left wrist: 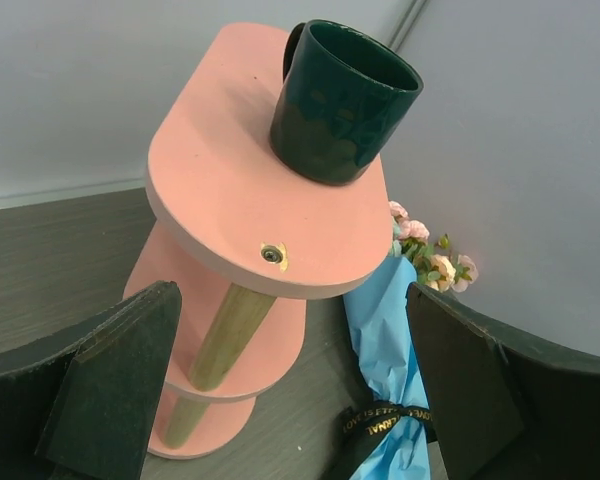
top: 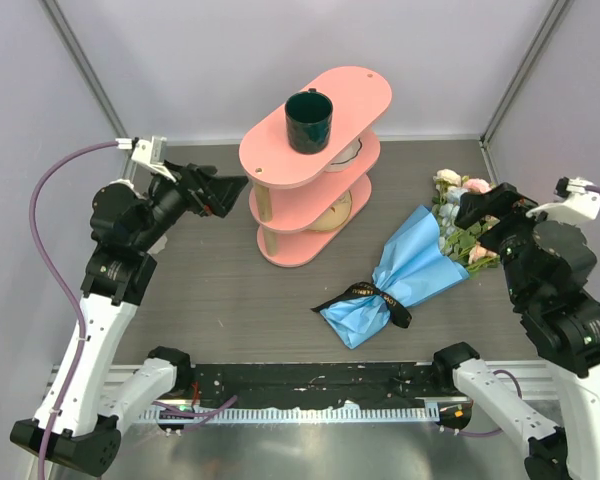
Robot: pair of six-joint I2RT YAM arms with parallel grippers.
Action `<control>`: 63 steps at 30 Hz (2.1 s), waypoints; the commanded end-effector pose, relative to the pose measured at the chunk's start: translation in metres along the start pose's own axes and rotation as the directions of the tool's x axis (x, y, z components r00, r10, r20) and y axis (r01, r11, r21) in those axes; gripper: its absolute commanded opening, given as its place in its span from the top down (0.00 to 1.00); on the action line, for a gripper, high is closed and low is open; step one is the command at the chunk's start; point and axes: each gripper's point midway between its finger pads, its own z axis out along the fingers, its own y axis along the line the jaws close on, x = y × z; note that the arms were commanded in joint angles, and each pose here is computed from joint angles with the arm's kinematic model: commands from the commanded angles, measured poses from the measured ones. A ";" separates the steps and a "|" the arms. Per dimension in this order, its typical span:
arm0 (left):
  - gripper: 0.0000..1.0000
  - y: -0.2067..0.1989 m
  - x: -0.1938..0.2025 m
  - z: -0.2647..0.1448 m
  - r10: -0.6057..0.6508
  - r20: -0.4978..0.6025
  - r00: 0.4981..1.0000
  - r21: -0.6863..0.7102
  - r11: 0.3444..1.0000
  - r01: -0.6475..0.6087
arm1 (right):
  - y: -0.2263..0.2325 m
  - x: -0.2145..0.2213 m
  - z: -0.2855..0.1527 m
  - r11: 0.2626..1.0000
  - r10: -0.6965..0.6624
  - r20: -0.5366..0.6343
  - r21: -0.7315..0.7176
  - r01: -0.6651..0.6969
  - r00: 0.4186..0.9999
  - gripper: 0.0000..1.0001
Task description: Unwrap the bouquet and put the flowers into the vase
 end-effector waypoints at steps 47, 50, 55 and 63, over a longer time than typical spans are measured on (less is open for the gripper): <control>0.06 -0.155 0.060 -0.065 0.262 0.049 0.964 0.375 0.889 -0.261 | 0.112 0.352 0.011 0.793 -0.571 -0.412 -0.500 0.347 0.710 0.21; 0.06 -0.148 0.054 -0.067 0.251 0.068 0.966 0.343 0.903 -0.259 | 0.113 0.361 0.005 0.739 -0.631 -0.398 -0.568 0.361 0.666 0.29; 0.06 -0.147 0.051 -0.068 0.234 0.073 0.969 0.337 0.909 -0.245 | 0.115 0.374 0.001 0.660 -0.707 -0.362 -0.645 0.385 0.607 0.33; 0.04 -0.147 0.056 -0.065 0.246 0.056 0.968 0.335 0.909 -0.250 | 0.107 0.371 0.023 0.604 -0.787 -0.329 -0.581 0.546 0.522 0.61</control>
